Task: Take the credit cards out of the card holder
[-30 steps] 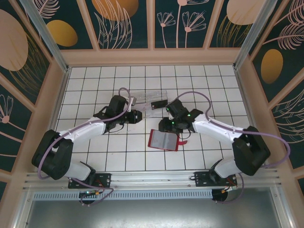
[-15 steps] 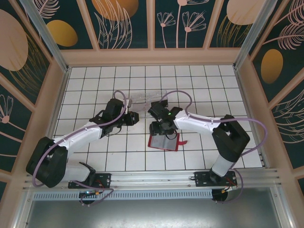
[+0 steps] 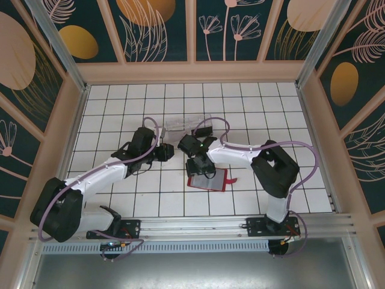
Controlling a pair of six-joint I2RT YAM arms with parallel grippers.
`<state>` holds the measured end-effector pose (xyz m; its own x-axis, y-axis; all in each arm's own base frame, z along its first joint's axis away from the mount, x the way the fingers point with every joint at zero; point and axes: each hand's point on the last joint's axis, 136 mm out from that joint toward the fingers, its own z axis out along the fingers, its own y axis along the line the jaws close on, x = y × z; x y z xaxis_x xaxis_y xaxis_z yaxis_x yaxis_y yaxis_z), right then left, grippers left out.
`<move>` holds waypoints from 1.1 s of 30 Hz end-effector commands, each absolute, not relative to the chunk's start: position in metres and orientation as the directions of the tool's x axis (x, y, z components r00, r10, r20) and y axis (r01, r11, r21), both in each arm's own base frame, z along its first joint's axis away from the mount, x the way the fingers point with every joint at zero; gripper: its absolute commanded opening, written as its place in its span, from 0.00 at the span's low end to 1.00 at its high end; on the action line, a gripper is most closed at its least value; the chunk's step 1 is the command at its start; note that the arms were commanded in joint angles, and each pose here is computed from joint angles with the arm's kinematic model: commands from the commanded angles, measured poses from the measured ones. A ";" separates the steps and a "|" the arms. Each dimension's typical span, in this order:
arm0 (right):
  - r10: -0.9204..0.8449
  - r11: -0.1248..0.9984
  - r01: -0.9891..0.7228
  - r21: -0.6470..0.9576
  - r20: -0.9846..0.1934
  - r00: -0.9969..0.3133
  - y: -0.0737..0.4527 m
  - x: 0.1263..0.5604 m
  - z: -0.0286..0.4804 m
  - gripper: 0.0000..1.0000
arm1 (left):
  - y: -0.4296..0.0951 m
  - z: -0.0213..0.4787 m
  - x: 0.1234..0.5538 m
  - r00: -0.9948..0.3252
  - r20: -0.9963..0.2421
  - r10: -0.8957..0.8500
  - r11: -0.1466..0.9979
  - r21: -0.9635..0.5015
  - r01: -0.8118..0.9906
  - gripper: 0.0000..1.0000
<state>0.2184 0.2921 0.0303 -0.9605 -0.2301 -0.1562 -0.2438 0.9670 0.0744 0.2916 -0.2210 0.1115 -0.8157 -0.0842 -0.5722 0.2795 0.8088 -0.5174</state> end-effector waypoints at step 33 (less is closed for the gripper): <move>-0.173 0.985 -0.173 -0.013 -0.160 -0.972 0.234 0.204 0.035 0.64 | -0.231 0.109 0.298 -0.838 -0.541 -0.077 0.798 -0.537 0.274 0.24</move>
